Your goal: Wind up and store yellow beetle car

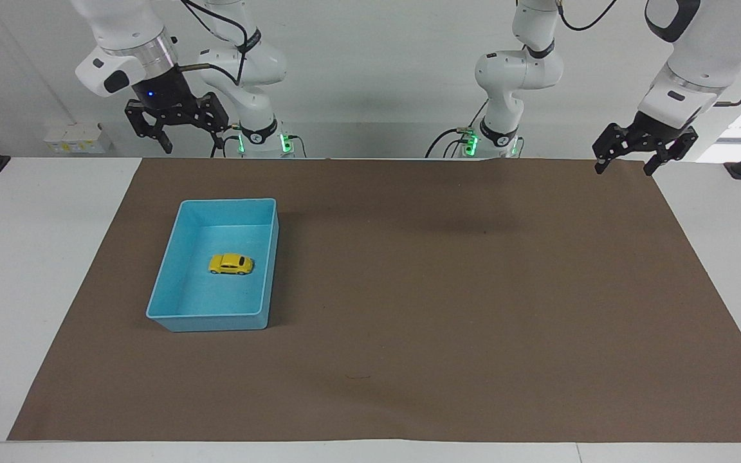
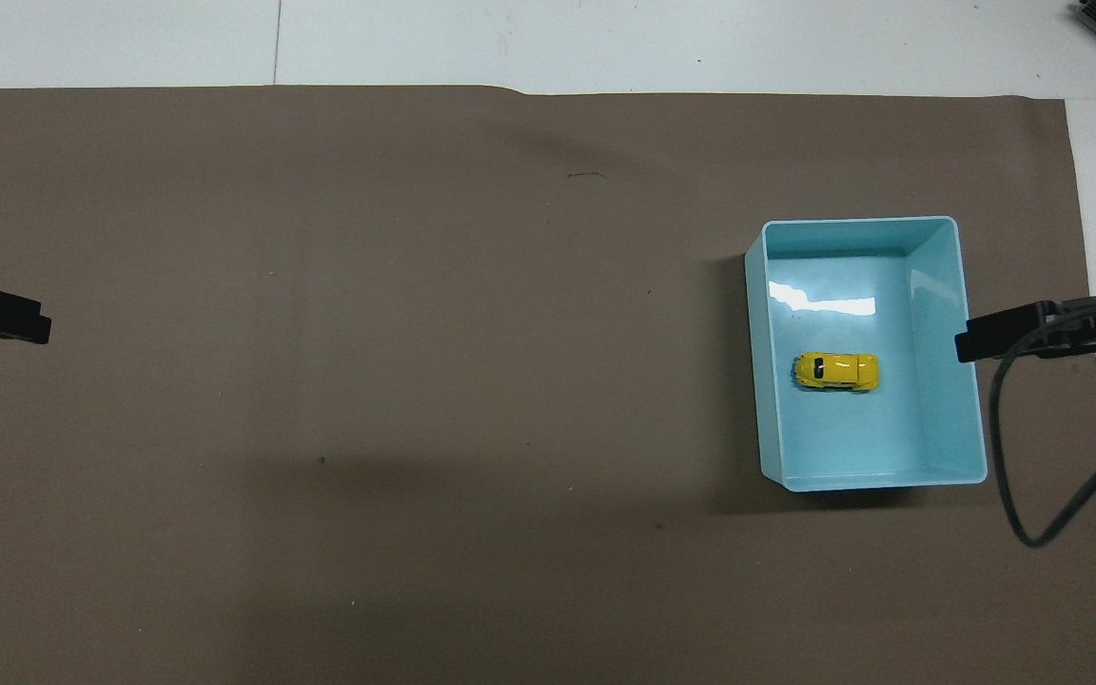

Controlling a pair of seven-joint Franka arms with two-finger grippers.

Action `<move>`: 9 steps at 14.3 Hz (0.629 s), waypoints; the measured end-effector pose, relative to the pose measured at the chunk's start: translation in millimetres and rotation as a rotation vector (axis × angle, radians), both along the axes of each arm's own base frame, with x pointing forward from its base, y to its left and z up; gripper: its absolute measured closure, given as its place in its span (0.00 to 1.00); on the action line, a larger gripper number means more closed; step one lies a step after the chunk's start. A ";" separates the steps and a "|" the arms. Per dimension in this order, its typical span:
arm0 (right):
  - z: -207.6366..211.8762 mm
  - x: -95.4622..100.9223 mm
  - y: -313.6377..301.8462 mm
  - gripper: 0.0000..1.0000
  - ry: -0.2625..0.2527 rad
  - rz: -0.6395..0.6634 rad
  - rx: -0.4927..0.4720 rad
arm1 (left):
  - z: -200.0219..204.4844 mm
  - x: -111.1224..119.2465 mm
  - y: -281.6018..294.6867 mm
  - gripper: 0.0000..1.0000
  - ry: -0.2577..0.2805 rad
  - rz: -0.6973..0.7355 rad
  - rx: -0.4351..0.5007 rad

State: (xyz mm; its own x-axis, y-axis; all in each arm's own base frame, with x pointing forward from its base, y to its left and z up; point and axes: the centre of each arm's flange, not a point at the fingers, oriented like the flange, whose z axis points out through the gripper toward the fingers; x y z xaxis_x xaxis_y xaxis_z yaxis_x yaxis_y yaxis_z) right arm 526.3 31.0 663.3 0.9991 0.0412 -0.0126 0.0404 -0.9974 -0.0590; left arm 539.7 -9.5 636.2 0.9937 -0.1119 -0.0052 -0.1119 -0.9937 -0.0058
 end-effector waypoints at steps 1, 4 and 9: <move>0.2 0.0 -0.6 0.00 -0.001 -0.001 -0.001 | 0.0 0.0 0.0 0.00 0.000 0.000 0.000; 1.6 0.1 -3.9 0.00 -0.004 -0.006 -0.012 | 0.0 0.0 0.0 0.00 0.000 0.000 0.000; 2.0 0.4 -8.8 0.00 -0.006 -0.014 -0.022 | 0.0 0.0 0.0 0.00 0.000 0.000 0.000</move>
